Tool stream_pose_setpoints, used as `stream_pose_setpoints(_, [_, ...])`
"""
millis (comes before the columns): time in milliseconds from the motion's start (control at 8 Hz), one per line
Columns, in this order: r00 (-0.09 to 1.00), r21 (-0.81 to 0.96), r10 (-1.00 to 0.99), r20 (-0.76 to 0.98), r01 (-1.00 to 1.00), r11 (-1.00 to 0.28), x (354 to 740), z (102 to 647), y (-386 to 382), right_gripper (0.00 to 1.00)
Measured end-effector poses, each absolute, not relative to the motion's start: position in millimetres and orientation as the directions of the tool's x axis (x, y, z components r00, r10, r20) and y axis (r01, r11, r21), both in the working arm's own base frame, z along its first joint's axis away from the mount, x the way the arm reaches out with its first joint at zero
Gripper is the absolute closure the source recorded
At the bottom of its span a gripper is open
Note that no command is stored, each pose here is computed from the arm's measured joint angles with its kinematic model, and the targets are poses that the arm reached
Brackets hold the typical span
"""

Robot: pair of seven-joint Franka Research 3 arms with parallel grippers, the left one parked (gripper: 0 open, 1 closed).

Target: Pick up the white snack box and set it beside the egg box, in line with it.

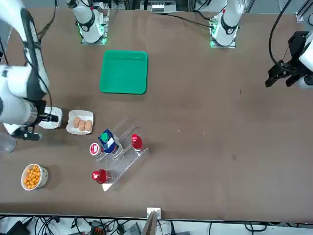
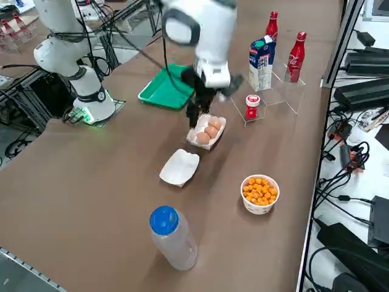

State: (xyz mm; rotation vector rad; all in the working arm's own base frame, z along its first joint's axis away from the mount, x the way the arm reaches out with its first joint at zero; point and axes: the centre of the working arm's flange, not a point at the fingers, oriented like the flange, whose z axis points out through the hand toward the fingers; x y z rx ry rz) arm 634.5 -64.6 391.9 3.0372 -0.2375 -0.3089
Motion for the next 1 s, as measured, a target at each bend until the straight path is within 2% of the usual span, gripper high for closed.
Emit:
stream_pose_setpoints(375, [0.961,-0.045,-0.177,-0.212,-0.191,-0.981,635.2,507.1,-52.3,0.0])
stream_pose_setpoints(750, [0.975,-0.076,-0.088,-0.204,-0.105,-0.992,611.3,608.8,-11.7,0.0])
stream_pose_setpoints(1000, [0.973,-0.016,-0.031,-0.227,-0.035,-0.999,589.2,633.7,23.7,0.0])
